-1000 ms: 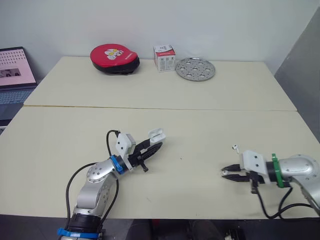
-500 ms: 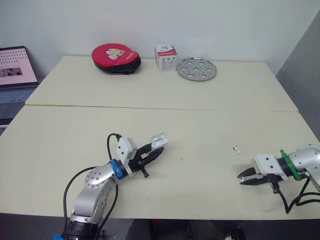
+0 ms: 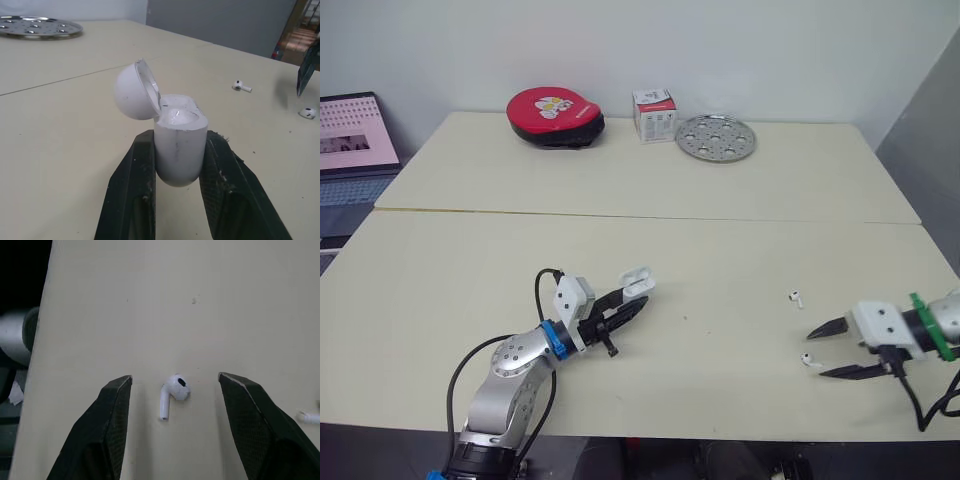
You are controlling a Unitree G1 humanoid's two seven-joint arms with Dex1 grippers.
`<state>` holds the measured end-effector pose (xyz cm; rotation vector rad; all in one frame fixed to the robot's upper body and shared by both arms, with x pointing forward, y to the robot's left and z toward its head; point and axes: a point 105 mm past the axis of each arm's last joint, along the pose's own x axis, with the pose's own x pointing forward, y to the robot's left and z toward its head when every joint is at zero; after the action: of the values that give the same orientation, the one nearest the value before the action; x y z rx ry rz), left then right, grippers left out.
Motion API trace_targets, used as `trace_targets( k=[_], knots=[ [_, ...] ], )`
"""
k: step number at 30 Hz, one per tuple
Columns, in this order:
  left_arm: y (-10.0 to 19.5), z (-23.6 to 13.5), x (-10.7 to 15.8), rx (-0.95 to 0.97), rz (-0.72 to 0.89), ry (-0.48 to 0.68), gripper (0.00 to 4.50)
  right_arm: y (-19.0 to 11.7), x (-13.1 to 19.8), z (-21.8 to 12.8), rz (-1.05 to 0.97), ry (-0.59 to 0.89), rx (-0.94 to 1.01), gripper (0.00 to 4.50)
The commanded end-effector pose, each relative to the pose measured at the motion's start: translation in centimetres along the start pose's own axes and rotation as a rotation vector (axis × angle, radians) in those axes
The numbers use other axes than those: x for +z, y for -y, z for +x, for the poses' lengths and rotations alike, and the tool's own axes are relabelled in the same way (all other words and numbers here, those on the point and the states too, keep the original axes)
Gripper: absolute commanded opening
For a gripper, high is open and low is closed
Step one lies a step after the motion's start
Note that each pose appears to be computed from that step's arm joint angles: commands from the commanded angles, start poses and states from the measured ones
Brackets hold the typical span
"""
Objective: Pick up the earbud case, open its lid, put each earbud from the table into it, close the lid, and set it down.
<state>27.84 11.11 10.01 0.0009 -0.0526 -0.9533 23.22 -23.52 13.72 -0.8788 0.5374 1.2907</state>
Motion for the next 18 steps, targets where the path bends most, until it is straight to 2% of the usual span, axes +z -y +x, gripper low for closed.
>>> trace_targets(
  k=[1,3,6,10,18],
  knots=[
    [0.5,0.4,0.9,-0.026,0.023,0.030,0.81,0.3,0.1,-0.3,0.053,-0.184,-0.123,2.85],
    [0.6,0.5,0.8,-0.030,0.020,0.028,0.81,-0.3,-0.1,-0.1,0.104,-0.267,-0.139,2.85],
    [0.7,0.7,0.8,-0.036,0.018,0.028,0.81,-1.3,0.0,1.0,0.126,-0.310,-0.104,2.85],
    [0.8,0.9,0.7,-0.041,0.016,0.027,0.81,-1.1,-0.1,3.0,0.119,-0.317,-0.097,2.85],
    [1.1,0.8,0.5,-0.035,0.011,0.027,0.81,-0.1,0.1,4.5,0.149,-0.308,-0.077,2.85]
  ],
)
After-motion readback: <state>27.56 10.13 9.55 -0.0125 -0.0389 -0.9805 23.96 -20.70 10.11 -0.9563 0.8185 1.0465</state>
